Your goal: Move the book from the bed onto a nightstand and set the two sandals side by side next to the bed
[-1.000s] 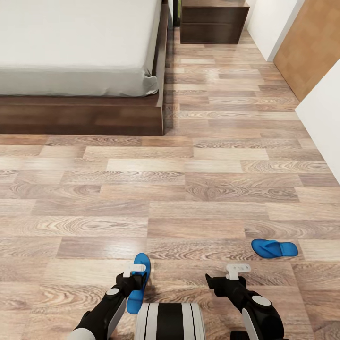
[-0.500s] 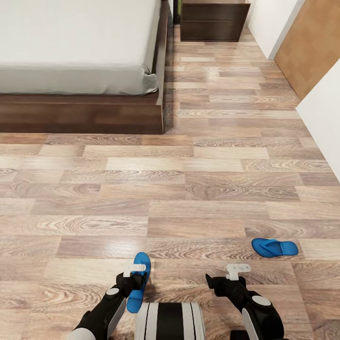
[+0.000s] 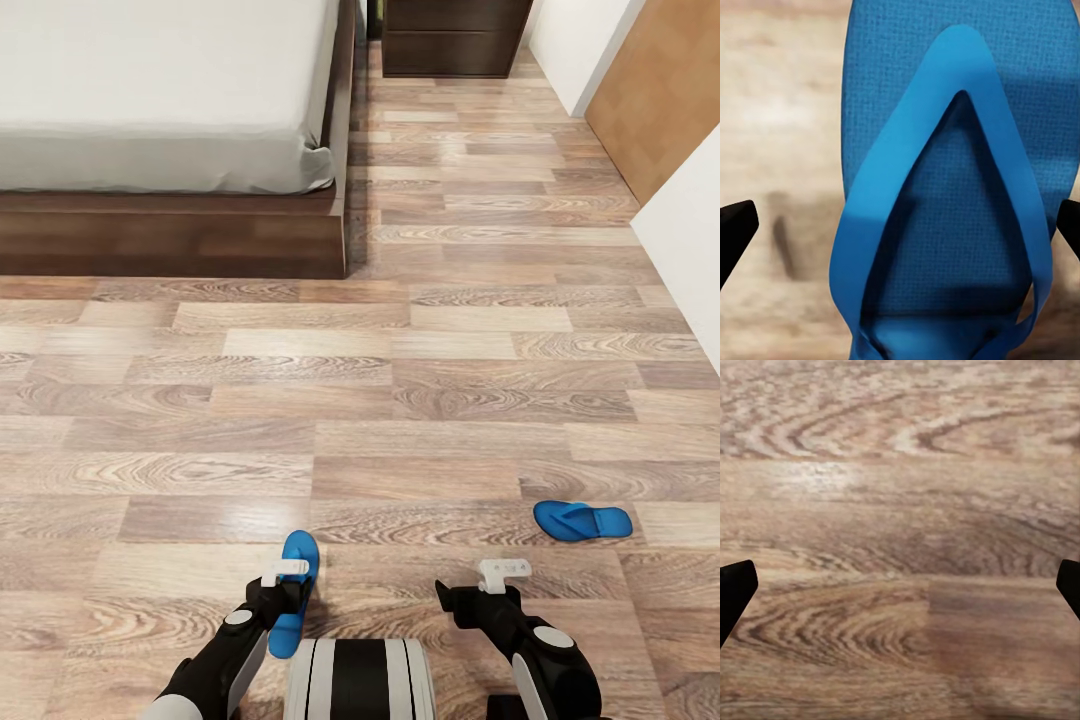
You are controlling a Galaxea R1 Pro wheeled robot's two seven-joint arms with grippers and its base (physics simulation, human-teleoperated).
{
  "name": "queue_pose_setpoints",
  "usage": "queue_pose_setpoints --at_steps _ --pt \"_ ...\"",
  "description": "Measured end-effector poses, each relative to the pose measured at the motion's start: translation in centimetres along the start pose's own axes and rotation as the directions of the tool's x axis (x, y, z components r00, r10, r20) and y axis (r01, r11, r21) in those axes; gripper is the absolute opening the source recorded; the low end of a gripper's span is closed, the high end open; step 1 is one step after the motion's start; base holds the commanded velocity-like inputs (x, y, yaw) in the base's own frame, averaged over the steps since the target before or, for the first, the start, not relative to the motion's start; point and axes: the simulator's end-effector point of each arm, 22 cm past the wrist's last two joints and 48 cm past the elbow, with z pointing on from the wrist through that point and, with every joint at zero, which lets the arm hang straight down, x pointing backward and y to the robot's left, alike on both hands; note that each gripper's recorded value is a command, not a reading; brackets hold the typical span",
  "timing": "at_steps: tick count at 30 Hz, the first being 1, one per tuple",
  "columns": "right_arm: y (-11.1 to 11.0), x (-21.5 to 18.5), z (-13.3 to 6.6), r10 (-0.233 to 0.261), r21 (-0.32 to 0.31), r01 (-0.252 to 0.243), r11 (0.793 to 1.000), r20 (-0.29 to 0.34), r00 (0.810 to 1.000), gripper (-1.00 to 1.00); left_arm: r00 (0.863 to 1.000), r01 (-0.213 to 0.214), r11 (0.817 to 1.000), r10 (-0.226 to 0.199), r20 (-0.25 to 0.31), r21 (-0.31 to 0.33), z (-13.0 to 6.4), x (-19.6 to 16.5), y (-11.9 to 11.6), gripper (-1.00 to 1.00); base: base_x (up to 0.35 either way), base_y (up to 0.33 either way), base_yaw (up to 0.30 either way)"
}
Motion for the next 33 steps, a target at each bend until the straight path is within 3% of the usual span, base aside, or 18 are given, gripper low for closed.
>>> queue_pose_setpoints --at_steps 33 --pt "0.0 0.9 0.6 0.003 -0.002 -0.003 1.0 -0.022 1.0 1.0 1.0 0.002 1.0 -0.002 -0.016 -0.001 0.5 0.8 0.1 1.0 0.0 0.0 0.0"
